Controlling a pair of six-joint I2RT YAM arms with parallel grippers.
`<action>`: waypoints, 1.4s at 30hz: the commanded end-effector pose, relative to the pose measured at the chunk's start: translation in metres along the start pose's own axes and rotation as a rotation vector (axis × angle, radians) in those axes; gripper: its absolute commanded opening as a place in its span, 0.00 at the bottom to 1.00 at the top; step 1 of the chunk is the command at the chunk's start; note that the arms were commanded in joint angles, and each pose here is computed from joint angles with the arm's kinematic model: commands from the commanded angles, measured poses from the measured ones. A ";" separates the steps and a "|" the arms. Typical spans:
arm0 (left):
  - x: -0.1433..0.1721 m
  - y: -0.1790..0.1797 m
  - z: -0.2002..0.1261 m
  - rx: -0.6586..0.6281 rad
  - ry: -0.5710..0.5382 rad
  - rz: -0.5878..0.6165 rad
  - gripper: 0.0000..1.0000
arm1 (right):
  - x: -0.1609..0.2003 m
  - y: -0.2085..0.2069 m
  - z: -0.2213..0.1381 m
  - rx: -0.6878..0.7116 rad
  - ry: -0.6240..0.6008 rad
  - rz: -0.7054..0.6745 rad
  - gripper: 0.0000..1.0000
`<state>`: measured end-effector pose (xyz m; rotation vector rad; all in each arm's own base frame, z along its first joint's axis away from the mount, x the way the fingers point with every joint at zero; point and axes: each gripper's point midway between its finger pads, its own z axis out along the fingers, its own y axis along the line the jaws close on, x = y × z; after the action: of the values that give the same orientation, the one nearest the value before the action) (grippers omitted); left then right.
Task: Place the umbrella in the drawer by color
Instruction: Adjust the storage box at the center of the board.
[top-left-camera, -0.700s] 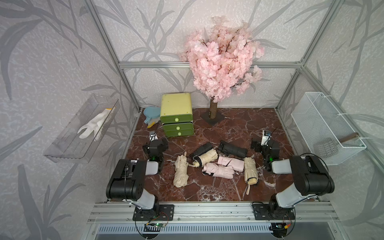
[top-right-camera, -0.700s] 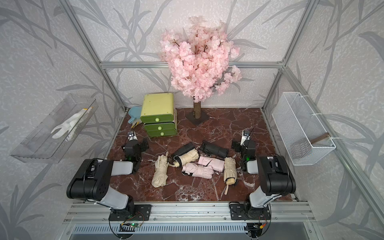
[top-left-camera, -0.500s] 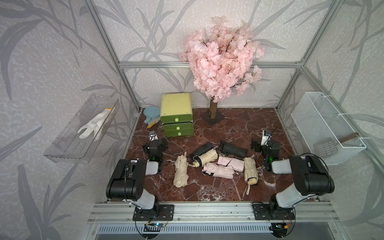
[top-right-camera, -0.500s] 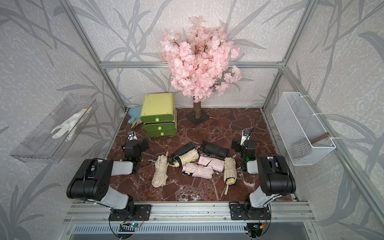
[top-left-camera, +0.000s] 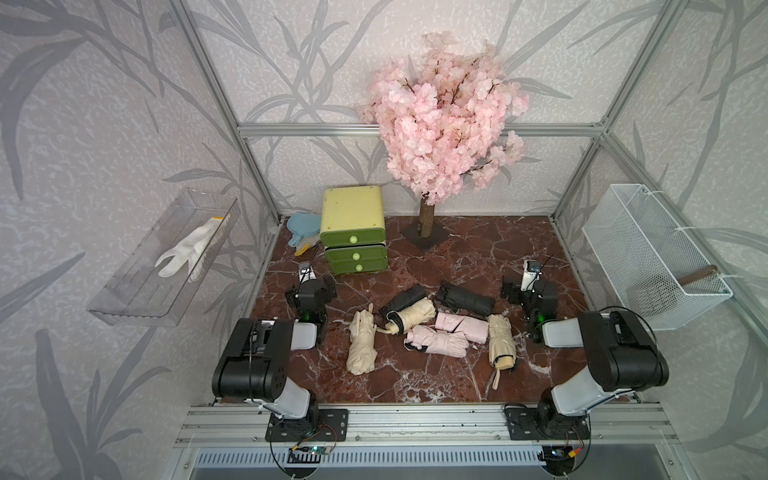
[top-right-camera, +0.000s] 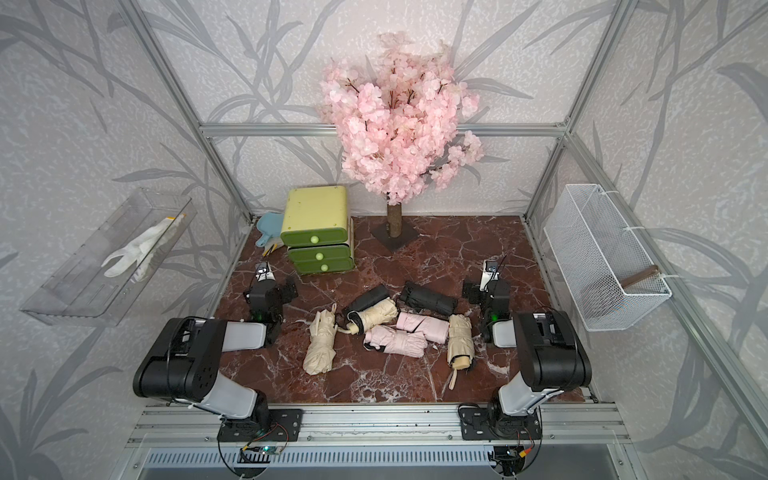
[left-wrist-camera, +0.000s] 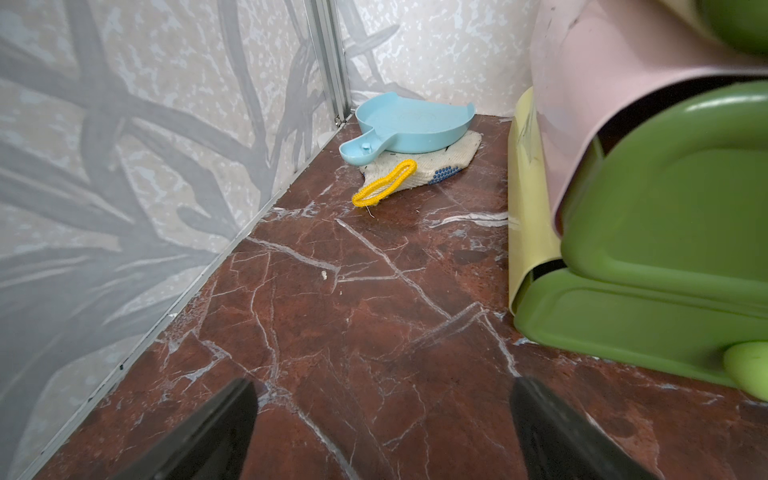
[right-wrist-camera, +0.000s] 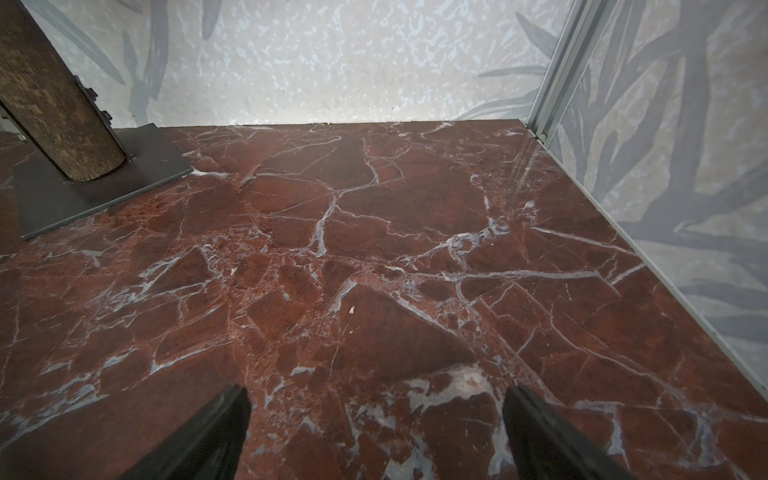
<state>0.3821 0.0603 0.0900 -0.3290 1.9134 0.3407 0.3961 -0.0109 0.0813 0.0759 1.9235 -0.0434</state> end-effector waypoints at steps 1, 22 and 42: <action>-0.009 0.000 -0.001 0.004 -0.020 -0.017 1.00 | -0.009 0.001 -0.001 0.002 -0.026 -0.004 0.99; -0.044 0.035 -0.039 -0.178 0.096 -0.133 1.00 | -0.045 -0.022 -0.023 0.208 -0.029 -0.001 0.99; -0.135 0.007 -0.085 0.103 0.012 -0.599 1.00 | -0.115 0.117 -0.069 -0.267 0.079 0.068 0.99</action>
<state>0.3450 0.0533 0.2419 -0.7981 1.7248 -0.0586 0.3826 0.0754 0.2159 0.0406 1.9349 0.1675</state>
